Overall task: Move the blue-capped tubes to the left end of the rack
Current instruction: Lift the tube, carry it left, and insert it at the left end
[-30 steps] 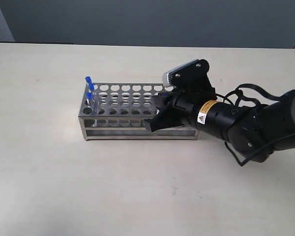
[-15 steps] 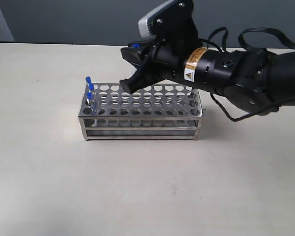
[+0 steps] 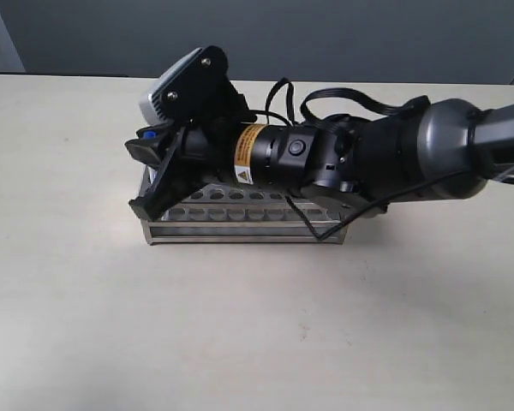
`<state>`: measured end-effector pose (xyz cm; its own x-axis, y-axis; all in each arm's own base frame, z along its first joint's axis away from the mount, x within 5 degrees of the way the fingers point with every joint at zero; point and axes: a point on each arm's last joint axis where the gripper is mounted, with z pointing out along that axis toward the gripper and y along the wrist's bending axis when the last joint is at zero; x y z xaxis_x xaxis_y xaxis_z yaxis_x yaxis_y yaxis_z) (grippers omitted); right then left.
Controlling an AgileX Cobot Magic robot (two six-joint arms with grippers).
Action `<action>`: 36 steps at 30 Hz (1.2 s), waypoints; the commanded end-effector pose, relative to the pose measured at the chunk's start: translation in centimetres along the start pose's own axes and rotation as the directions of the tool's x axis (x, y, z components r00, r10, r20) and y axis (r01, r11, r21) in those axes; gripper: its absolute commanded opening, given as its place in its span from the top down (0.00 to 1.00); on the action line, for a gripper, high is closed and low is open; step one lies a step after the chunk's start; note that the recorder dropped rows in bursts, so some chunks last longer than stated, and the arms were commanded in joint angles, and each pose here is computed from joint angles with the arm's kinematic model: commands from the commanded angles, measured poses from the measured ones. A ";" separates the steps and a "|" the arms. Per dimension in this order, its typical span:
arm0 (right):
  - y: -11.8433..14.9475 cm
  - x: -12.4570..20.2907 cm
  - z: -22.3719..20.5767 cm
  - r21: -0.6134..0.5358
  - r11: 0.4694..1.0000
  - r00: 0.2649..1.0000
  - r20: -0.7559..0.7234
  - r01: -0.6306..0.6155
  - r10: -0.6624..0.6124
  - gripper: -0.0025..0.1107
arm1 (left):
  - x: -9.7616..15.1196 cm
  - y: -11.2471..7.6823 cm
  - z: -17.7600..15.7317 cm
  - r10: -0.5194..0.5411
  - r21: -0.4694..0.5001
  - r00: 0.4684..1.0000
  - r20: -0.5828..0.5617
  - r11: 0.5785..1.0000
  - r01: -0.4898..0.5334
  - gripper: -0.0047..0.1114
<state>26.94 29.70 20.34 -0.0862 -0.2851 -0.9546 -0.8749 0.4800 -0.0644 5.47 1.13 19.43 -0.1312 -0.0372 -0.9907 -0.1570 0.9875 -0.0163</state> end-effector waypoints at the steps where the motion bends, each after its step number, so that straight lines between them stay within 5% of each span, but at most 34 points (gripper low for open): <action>1: 0.2 0.4 0.5 -0.020 1.000 1.000 0.012 -0.008 0.008 0.98 | 0.0 -0.1 0.0 -0.003 0.012 1.000 0.005 1.000 0.003 0.96; 13: -0.4 0.2 2.6 -0.007 1.000 1.000 0.009 0.004 -0.004 0.98 | 0.0 -0.1 0.0 -0.003 0.012 1.000 0.005 1.000 0.003 0.96; 22: -0.6 3.0 3.7 0.003 1.000 0.995 -0.100 -0.009 0.009 0.97 | 0.0 -0.1 0.0 -0.003 0.012 1.000 0.005 1.000 0.003 0.96; 28: -0.5 2.9 3.8 -0.010 1.000 0.997 -0.075 -0.007 0.006 0.59 | 0.0 -0.1 0.0 -0.003 0.012 1.000 0.005 1.000 0.003 0.96; 36: -1.1 0.2 2.7 0.043 0.997 0.997 -0.043 0.064 -0.062 0.59 | 0.0 -0.1 0.0 -0.003 0.012 1.000 0.005 1.000 0.003 0.96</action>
<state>29.06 31.59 16.74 -0.1076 -0.3754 -0.9206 -0.8729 0.4789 -0.0933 5.47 1.13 19.43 -0.1312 -0.0372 -0.9907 -0.1570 0.9875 -0.0163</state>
